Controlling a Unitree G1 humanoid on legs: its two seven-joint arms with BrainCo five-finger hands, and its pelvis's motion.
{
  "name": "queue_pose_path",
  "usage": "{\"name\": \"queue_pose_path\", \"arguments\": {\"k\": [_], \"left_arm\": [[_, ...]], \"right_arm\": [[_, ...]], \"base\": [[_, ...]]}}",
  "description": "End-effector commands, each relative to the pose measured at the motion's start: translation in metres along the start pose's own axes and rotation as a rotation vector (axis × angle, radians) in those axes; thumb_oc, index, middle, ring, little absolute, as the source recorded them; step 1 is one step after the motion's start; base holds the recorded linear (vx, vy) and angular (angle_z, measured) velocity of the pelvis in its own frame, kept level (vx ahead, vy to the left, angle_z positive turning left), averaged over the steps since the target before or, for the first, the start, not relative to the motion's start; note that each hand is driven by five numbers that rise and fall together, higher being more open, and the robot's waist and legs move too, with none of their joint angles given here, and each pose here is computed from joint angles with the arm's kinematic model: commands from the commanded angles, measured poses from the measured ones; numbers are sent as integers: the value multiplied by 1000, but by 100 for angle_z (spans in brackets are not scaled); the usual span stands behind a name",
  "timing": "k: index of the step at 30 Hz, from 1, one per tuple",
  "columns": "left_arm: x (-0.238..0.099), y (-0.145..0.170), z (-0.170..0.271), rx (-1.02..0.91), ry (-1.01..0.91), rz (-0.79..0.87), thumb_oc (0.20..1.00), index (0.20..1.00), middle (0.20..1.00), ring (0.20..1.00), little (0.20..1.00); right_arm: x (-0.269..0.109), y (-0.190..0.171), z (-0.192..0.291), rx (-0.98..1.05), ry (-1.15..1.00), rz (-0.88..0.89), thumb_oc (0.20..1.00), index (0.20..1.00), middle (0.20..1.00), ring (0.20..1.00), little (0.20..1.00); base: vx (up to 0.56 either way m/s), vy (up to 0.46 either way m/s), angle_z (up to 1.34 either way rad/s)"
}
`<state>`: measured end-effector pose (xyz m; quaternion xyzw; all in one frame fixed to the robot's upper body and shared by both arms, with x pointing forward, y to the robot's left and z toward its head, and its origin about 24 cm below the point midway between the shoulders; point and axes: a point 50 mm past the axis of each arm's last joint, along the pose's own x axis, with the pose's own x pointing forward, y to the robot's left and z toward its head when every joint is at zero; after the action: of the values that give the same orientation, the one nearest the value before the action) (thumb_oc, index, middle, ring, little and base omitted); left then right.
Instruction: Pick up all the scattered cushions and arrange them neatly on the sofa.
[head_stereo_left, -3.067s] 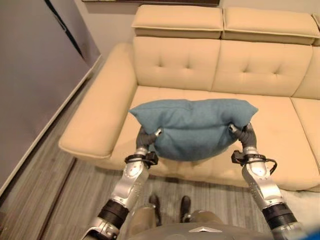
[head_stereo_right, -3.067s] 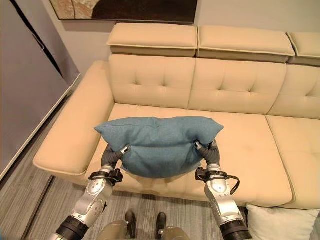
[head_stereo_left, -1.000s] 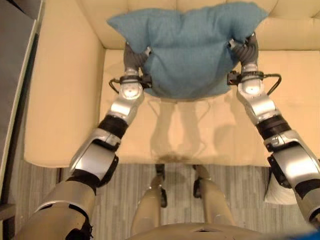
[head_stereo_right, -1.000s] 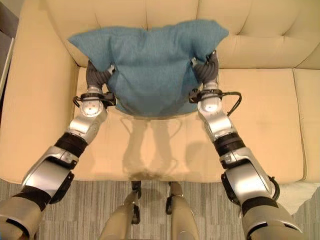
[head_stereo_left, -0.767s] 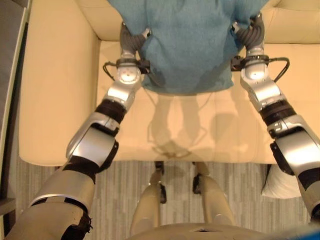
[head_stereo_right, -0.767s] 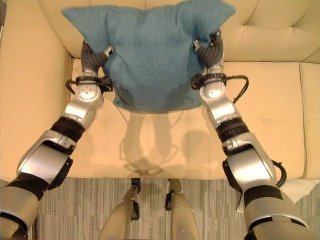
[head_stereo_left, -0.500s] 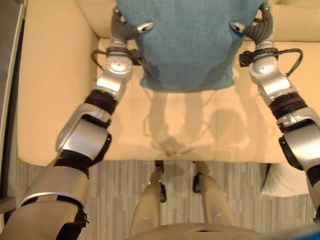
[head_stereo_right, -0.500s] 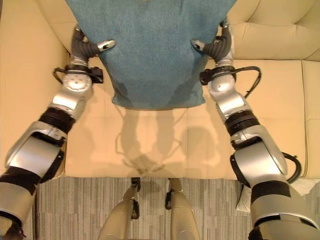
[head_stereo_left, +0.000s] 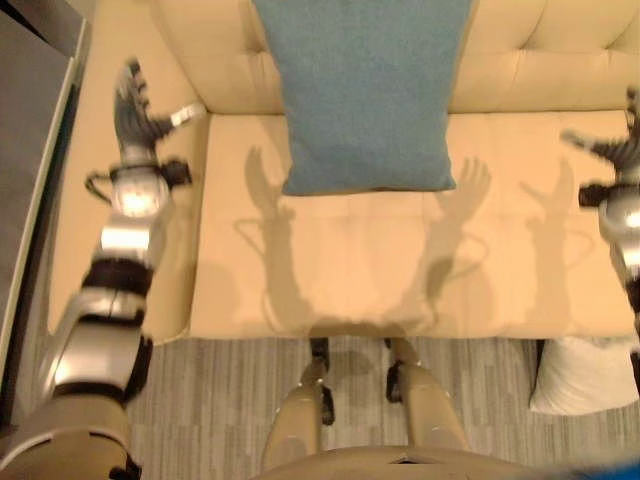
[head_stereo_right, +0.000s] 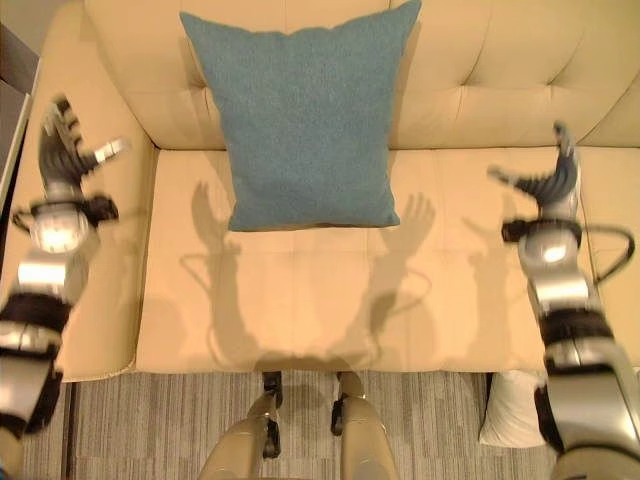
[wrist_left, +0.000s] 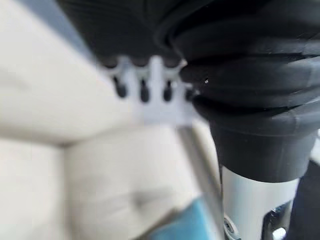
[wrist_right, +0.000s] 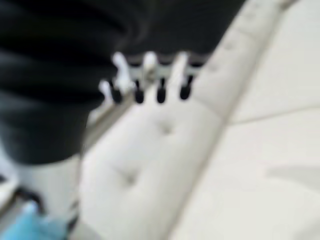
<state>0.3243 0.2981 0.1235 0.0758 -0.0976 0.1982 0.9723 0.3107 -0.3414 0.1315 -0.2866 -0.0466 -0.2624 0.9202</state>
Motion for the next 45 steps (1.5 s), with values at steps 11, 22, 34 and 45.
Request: {"name": "queue_pose_path", "arguments": {"k": [11, 22, 34, 45], "left_arm": [[-226, 35, -186, 283, 875, -253, 1000, 1000, 1000, 1000, 1000], [-297, 24, -221, 379, 1225, -285, 1000, 1000, 1000, 1000, 1000], [-271, -6, -218, 390, 1116, -371, 1000, 1000, 1000, 1000, 1000], [-273, 6, -220, 422, 1166, -367, 1000, 1000, 1000, 1000, 1000]], "right_arm": [[-168, 44, -149, -150, 508, 408, 1000, 1000, 1000, 1000, 1000], [-226, 69, -187, -210, 786, 551, 1000, 1000, 1000, 1000, 1000], [-248, 74, -202, -273, 954, 601, 1000, 1000, 1000, 1000, 1000], [-266, 82, -204, -274, 1016, 634, 1000, 1000, 1000, 1000, 1000]], "base": [[13, -51, 5], [-143, -33, 4], [-247, 159, -46], [-309, 35, -84]]}}
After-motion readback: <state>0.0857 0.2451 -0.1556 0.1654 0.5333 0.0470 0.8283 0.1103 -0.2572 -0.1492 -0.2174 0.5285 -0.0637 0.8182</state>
